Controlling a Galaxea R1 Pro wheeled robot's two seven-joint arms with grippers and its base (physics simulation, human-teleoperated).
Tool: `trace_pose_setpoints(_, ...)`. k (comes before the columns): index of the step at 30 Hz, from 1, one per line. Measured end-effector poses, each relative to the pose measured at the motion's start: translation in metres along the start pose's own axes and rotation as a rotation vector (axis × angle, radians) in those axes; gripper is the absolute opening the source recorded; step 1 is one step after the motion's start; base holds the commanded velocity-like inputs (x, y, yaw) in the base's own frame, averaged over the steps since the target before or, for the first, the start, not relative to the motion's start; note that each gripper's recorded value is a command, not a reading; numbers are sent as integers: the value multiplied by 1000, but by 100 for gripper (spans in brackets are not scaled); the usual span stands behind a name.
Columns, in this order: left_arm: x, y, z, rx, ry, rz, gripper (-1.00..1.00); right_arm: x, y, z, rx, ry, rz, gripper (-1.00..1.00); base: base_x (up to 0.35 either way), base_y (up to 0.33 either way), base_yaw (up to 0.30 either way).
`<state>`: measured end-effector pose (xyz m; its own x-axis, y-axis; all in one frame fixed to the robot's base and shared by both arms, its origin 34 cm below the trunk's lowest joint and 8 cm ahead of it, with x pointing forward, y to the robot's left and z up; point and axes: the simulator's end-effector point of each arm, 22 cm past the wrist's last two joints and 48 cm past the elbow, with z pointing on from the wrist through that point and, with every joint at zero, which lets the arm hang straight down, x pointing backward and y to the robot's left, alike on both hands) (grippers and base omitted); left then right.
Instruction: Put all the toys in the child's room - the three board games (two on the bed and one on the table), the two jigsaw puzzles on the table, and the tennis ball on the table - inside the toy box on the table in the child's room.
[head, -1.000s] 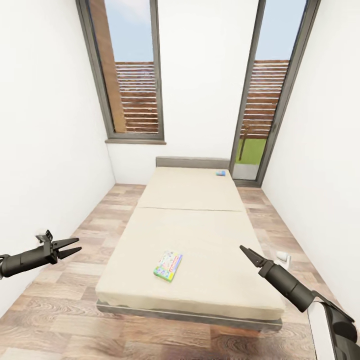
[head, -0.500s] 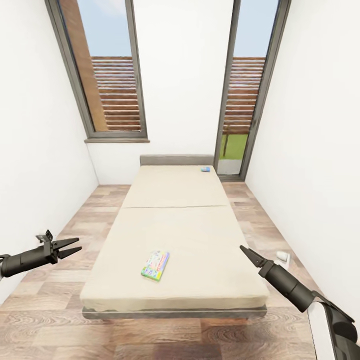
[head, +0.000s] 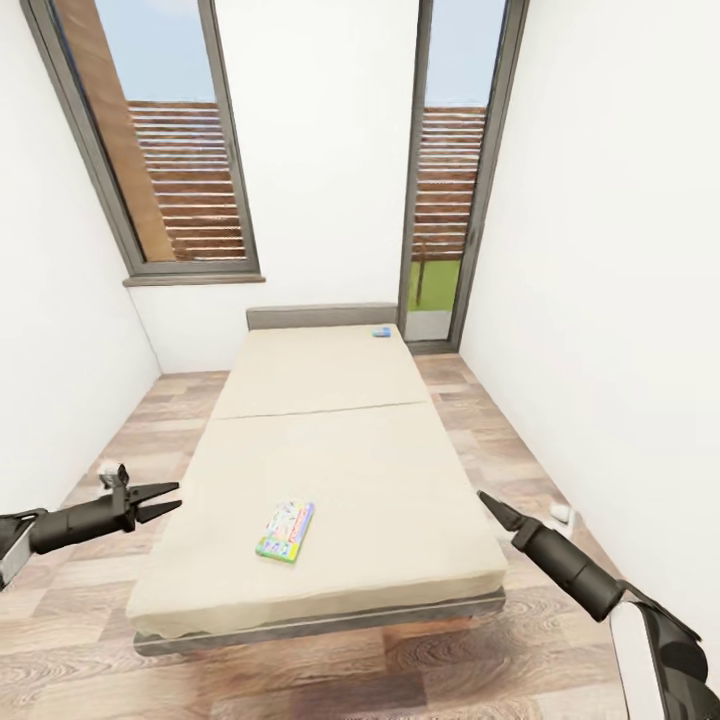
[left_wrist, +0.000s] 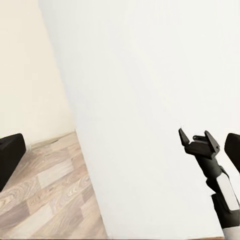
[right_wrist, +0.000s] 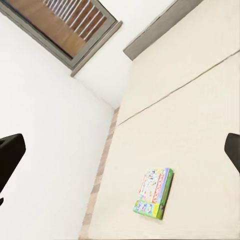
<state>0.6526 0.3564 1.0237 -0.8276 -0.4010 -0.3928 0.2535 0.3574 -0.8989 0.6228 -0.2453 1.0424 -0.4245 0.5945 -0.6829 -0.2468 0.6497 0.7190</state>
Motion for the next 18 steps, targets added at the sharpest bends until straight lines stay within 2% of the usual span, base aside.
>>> trace_pose_setpoints(6,12,34,23,-130,28,-16,100,15,-25,10,141,43,-11,100,0,0,-191)
trace_pose_setpoints(7,17,45,32,-177,37,-20,100,19,-33,12,185,55,-16,100,0,0,-176)
trace_pose_setpoints(9,23,59,41,-229,47,-27,100,25,-41,13,234,68,-21,100,0,0,-172)
trace_pose_setpoints(10,29,71,50,-283,58,-30,100,30,-48,15,281,83,-29,100,0,0,-165)
trace_pose_setpoints(12,34,84,59,-341,68,-30,100,36,-55,17,328,101,-38,100,0,0,-125)
trace_pose_setpoints(13,39,96,68,-400,79,-26,100,43,-60,18,373,120,-49,100,0,0,-81)
trace_pose_setpoints(16,45,114,77,-497,91,-18,100,52,-69,20,442,146,-69,100,0,0,-50)
trace_pose_setpoints(17,48,126,80,-566,95,-12,100,56,-73,21,483,160,-83,100,0,0,-26)
trace_pose_setpoints(18,49,132,81,-602,97,-10,100,59,-75,21,505,166,-90,100,0,0,-21)
